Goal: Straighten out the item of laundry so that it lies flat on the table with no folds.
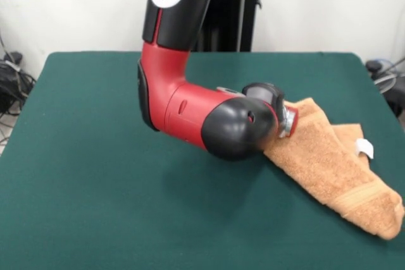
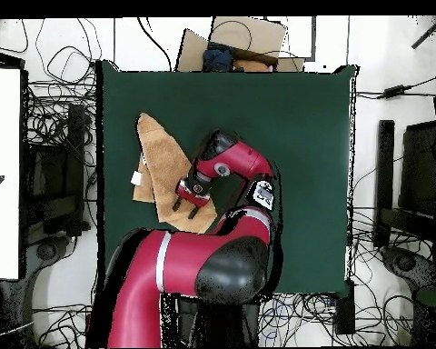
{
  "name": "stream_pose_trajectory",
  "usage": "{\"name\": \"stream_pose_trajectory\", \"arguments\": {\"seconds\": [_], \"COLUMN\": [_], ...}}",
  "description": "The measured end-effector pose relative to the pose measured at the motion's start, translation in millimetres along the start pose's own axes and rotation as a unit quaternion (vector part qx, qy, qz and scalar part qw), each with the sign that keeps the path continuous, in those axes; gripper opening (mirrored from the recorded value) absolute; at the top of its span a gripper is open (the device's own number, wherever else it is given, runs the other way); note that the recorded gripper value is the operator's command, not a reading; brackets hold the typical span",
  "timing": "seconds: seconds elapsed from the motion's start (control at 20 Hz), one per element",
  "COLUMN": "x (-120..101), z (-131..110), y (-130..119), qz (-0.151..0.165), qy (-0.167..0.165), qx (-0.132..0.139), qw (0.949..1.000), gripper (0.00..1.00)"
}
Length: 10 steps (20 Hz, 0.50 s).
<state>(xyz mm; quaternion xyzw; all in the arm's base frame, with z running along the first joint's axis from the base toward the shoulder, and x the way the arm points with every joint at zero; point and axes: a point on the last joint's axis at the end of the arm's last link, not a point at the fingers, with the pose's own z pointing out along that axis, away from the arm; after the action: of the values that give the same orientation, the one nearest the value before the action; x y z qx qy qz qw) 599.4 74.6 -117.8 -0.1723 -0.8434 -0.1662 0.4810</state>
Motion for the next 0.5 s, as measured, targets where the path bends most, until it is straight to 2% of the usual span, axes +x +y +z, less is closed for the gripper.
{"name": "stream_pose_trajectory", "arguments": {"seconds": [0.5], "x": [6], "z": [26], "y": [1], "qz": [0.013], "qy": [0.027], "qx": [-0.039], "qw": [0.9988], "gripper": [1.00]}}
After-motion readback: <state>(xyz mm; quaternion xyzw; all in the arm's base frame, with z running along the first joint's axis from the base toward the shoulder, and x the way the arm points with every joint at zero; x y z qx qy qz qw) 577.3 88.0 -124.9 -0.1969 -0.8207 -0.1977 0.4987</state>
